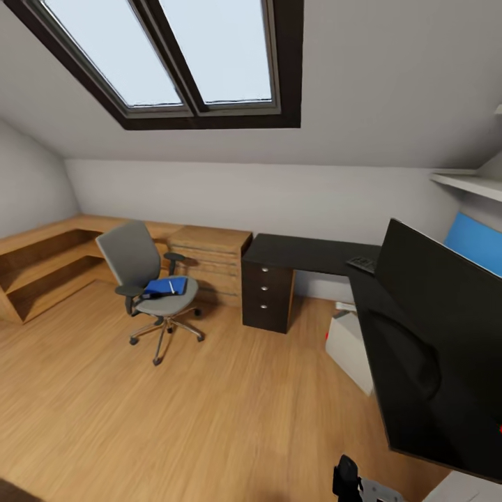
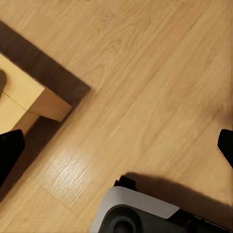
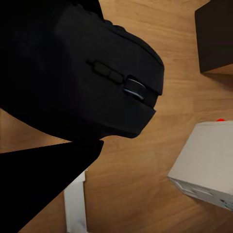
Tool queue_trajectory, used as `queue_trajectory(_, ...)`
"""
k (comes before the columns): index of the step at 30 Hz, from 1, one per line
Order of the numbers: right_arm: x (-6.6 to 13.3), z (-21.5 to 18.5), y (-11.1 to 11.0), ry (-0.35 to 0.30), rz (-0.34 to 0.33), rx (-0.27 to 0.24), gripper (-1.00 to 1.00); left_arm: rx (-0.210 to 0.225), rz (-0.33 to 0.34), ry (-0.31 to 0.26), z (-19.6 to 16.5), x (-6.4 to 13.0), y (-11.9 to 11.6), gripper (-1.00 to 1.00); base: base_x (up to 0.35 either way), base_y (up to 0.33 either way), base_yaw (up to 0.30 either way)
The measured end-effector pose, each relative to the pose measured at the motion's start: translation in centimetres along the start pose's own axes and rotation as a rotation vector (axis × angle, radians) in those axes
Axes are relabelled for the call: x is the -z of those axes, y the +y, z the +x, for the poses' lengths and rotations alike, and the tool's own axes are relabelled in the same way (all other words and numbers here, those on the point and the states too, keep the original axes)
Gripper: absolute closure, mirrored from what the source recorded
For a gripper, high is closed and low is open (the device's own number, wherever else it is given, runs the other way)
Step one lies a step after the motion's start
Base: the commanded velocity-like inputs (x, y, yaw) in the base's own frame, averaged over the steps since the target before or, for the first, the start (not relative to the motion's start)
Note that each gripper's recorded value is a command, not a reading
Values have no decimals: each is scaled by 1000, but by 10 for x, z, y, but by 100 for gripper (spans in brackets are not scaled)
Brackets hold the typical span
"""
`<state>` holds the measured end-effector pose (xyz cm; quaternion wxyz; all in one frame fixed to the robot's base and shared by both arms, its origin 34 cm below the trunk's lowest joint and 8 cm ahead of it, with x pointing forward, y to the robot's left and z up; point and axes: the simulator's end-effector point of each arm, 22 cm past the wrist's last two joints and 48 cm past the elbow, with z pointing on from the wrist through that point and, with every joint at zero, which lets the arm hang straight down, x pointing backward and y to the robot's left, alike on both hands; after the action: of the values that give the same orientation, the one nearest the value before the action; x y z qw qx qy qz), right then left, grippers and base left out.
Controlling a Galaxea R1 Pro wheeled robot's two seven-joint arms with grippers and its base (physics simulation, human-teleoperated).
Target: In the bedroom, organize the workspace by keeping the computer under the desk, ensuring the monitor is on the desk, placing the keyboard on the desk next to the monitor, placing the mouse on the desk next to the keyboard, moving the folder from the swivel chair onto the desk next to the mouse, stacking the notebook on top of the folder with the pen on top of the notebook, and positioning the swivel chair next to the desk.
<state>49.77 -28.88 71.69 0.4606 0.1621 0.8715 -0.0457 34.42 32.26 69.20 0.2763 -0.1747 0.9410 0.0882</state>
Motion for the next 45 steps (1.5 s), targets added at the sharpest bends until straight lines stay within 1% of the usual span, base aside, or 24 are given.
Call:
queue_trajectory(13,8,-5,-1,0,0,1,100,0,-1,0,-1,9,2,-100,329,0,0)
queue_trajectory(21,7,-5,-2,1,1,2,100,2,-2,-2,-2,8,3,-100,80,4,0)
queue_trajectory(33,8,-5,-2,0,1,1,100,4,-3,-2,-2,9,4,-100,202,182,0)
queue_trajectory(45,8,-5,-2,-1,1,1,100,3,-2,-3,-2,9,3,-100,318,21,0)
